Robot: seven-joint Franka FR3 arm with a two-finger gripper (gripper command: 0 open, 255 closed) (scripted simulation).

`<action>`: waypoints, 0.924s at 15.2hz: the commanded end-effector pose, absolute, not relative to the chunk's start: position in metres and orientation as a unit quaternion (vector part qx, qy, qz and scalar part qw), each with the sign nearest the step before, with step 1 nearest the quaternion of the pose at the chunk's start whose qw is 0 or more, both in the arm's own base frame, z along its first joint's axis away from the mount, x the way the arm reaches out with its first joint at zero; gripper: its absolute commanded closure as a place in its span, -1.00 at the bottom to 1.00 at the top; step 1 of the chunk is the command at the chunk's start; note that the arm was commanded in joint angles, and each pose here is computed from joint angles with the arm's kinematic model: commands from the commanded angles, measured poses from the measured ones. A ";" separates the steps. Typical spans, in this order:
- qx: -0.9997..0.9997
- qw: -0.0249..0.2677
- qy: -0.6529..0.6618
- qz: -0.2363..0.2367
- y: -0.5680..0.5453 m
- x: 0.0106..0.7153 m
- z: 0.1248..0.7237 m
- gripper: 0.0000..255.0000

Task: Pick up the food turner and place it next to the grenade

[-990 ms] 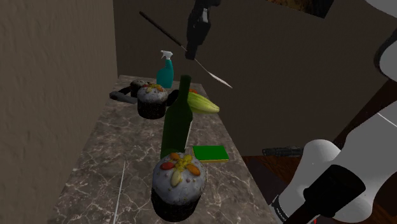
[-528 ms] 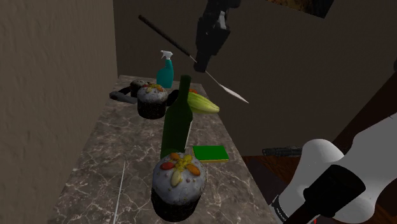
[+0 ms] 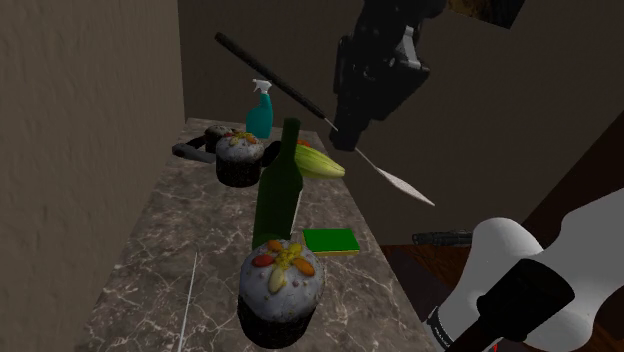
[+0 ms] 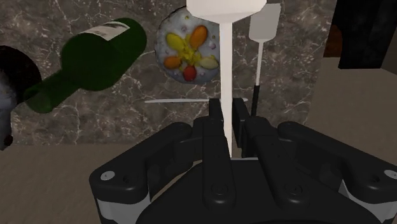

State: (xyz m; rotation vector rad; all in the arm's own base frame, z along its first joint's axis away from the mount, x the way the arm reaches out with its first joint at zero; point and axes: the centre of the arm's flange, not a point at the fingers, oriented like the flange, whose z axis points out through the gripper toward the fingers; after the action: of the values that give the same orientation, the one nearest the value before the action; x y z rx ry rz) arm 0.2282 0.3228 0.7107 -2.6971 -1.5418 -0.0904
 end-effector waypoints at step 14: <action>-0.868 0.017 -0.495 -0.029 0.409 0.047 0.709 1.00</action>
State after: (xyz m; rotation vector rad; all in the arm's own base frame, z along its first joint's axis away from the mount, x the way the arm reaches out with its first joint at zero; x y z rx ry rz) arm 0.0603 0.4025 0.7093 -2.6974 -1.5419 -0.0900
